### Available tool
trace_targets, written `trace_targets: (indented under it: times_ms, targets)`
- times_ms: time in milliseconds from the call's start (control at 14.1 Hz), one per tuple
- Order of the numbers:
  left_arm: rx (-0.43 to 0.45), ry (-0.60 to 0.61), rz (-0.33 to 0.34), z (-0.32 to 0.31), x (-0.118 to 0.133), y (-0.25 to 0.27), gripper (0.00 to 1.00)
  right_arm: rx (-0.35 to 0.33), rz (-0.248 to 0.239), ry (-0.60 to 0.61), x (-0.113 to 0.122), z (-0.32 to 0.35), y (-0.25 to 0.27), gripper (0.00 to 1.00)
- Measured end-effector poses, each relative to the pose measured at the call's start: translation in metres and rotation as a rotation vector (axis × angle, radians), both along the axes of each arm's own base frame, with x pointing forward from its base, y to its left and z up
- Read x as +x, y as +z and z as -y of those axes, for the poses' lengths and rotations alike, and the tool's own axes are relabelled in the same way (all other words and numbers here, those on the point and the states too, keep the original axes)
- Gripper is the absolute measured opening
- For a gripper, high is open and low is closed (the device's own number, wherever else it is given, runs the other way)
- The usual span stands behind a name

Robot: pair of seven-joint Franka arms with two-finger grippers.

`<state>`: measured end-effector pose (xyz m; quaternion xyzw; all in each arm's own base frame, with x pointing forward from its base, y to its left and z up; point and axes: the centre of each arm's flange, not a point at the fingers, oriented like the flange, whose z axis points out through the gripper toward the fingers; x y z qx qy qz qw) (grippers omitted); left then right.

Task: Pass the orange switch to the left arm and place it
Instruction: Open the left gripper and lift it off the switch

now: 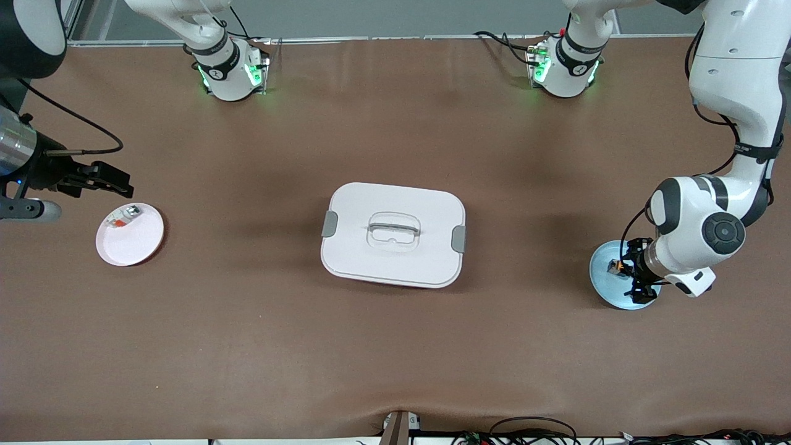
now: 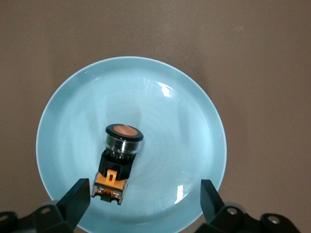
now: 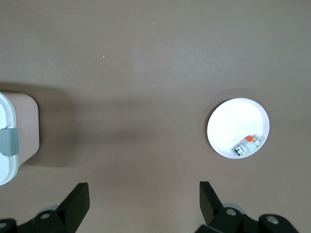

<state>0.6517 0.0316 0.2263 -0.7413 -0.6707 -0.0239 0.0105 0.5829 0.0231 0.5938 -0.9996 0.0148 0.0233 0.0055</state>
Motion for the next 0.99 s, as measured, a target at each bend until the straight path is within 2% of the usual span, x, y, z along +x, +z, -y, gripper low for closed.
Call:
trace_targets:
  times_ms: [213, 355, 710, 994]
  targets:
    - [0.01, -0.034, -0.014, 0.016, 0.002, 0.005, 1.0, 0.0, 0.026, 0.002, -0.012, 0.0, 0.007, 1.0]
    - [0.018, -0.114, -0.01, 0.025, 0.003, 0.014, 1.0, 0.0, 0.035, 0.003, -0.014, 0.0, 0.01, 1.0]
    - [0.026, -0.63, -0.026, 0.036, -0.005, 0.037, 1.0, 0.001, 0.057, 0.004, -0.013, 0.0, 0.014, 1.0]
    - [-0.015, -1.005, -0.023, 0.053, -0.015, 0.046, 1.0, 0.003, 0.083, 0.01, -0.015, -0.003, 0.021, 1.0]
